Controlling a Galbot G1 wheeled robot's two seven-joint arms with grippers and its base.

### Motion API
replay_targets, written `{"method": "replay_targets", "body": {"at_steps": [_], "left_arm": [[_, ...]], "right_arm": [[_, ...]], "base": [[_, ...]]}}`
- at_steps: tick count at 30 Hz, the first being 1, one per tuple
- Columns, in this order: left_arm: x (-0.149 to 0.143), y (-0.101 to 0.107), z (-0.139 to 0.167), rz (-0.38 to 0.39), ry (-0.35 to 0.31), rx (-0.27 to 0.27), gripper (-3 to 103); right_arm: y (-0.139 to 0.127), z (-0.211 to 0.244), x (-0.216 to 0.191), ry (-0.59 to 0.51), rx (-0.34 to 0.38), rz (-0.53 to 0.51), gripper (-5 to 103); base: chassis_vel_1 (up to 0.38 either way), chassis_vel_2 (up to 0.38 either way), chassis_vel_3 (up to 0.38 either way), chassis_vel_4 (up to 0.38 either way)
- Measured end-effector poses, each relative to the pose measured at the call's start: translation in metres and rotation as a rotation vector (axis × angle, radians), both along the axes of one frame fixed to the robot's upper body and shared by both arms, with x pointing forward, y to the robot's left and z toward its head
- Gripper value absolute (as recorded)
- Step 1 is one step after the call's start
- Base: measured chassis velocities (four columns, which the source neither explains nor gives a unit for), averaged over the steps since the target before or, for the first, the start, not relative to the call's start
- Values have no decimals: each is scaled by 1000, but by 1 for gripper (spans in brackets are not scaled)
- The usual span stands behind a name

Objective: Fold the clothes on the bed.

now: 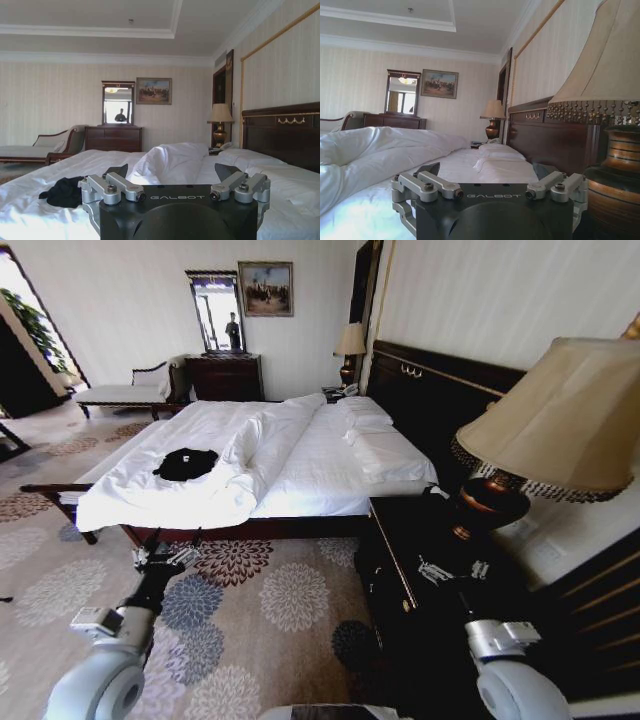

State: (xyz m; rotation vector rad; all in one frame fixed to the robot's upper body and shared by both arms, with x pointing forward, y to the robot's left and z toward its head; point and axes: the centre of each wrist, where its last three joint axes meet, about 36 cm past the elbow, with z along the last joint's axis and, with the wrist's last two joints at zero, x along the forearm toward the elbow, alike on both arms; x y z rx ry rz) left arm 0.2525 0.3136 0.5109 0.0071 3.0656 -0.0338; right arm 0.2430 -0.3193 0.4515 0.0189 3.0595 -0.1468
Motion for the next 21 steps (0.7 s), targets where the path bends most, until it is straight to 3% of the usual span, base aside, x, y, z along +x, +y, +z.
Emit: {"method": "replay_targets", "body": {"at_steps": [21], "left_arm": [[1, 1, -1, 9, 4, -8, 96]], "right_arm": [[2, -5, -7, 16, -22, 7, 100]], "base": [[-34, 38, 37, -36]]}}
